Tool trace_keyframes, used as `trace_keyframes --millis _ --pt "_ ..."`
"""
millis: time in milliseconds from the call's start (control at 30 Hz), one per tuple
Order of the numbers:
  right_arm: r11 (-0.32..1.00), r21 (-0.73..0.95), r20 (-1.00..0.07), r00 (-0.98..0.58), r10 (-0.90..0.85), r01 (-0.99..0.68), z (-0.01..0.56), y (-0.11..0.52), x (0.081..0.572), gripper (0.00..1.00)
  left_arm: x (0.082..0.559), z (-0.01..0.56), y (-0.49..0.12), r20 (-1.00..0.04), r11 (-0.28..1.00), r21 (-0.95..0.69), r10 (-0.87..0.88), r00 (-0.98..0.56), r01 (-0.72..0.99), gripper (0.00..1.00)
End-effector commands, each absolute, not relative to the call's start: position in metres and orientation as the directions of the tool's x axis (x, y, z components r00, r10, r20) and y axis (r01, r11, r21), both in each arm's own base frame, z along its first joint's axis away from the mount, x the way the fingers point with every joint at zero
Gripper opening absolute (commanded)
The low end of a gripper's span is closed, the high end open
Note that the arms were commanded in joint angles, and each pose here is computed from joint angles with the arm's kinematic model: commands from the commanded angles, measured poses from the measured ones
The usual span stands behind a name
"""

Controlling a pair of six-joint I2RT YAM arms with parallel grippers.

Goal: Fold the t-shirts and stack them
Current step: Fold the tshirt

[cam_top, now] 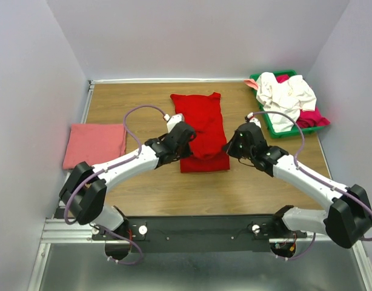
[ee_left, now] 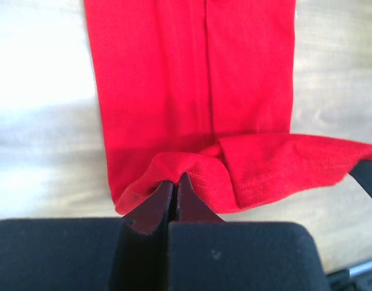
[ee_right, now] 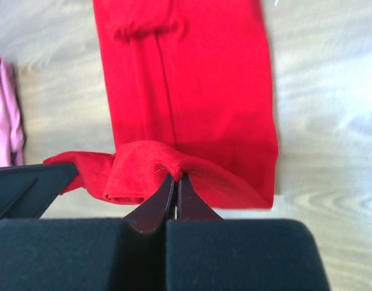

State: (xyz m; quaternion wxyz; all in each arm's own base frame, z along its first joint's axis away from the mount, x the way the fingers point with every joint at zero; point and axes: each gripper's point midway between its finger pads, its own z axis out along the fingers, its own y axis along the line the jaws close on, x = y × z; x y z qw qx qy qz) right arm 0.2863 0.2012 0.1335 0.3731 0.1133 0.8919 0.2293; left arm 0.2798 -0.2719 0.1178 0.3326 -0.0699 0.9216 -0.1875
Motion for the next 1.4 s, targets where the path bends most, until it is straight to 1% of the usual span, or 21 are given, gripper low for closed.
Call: trace_keyframes --millis 0,233,367,767,1033,1133,1200,1233,1267,1300,1333,1367 --pt "0.89 0.454 -0.702 -0.597 0.388 0.045 0.157 0.199 0.32 0.0 0.307 0.119 -0.268 -0.63 0.938 -0.347 -0.232 -0.741 0.001 0.0" --pt "0.917 0.394 -0.726 -0.59 0.353 0.062 0.153 0.203 0.347 0.0 0.341 0.125 -0.268 -0.657 0.947 -0.32 -0.218 -0.722 0.006 0.0" --pt "0.924 0.375 -0.724 -0.6 0.34 0.072 0.146 0.207 0.362 0.0 0.355 0.115 -0.261 -0.65 0.957 -0.289 -0.214 -0.729 -0.023 0.0" --pt "0.932 0.352 -0.703 -0.632 0.326 0.089 0.123 0.205 0.397 0.0 0.386 0.098 -0.255 -0.639 0.962 -0.27 -0.199 -0.743 -0.025 0.0" --pt "0.932 0.339 -0.671 -0.661 0.336 0.13 0.094 0.201 0.415 0.01 0.402 0.082 -0.255 -0.63 0.967 -0.255 -0.18 -0.756 -0.017 0.0" --pt "0.931 0.337 -0.665 -0.663 0.342 0.143 0.087 0.199 0.42 0.02 0.406 0.072 -0.255 -0.618 0.97 -0.244 -0.164 -0.769 -0.011 0.03" --pt "0.929 0.34 -0.664 -0.663 0.346 0.144 0.085 0.2 0.425 0.04 0.41 0.068 -0.257 -0.615 0.971 -0.239 -0.157 -0.773 -0.007 0.11" --pt "0.93 0.342 -0.663 -0.667 0.342 0.136 0.085 0.201 0.427 0.05 0.412 0.069 -0.258 -0.613 0.969 -0.249 -0.157 -0.774 0.0 0.21" --pt "0.931 0.338 -0.656 -0.675 0.338 0.137 0.08 0.202 0.428 0.06 0.413 0.069 -0.259 -0.616 0.968 -0.251 -0.153 -0.773 0.009 0.37" --pt "0.929 0.344 -0.655 -0.675 0.34 0.134 0.081 0.203 0.431 0.09 0.415 0.069 -0.259 -0.616 0.968 -0.251 -0.151 -0.773 0.011 0.57" --pt "0.93 0.345 -0.653 -0.678 0.337 0.13 0.08 0.204 0.432 0.12 0.416 0.071 -0.257 -0.618 0.968 -0.252 -0.157 -0.771 0.005 0.66" --pt "0.93 0.344 -0.65 -0.682 0.334 0.128 0.078 0.203 0.434 0.16 0.416 0.072 -0.257 -0.62 0.968 -0.25 -0.155 -0.769 0.007 0.73"
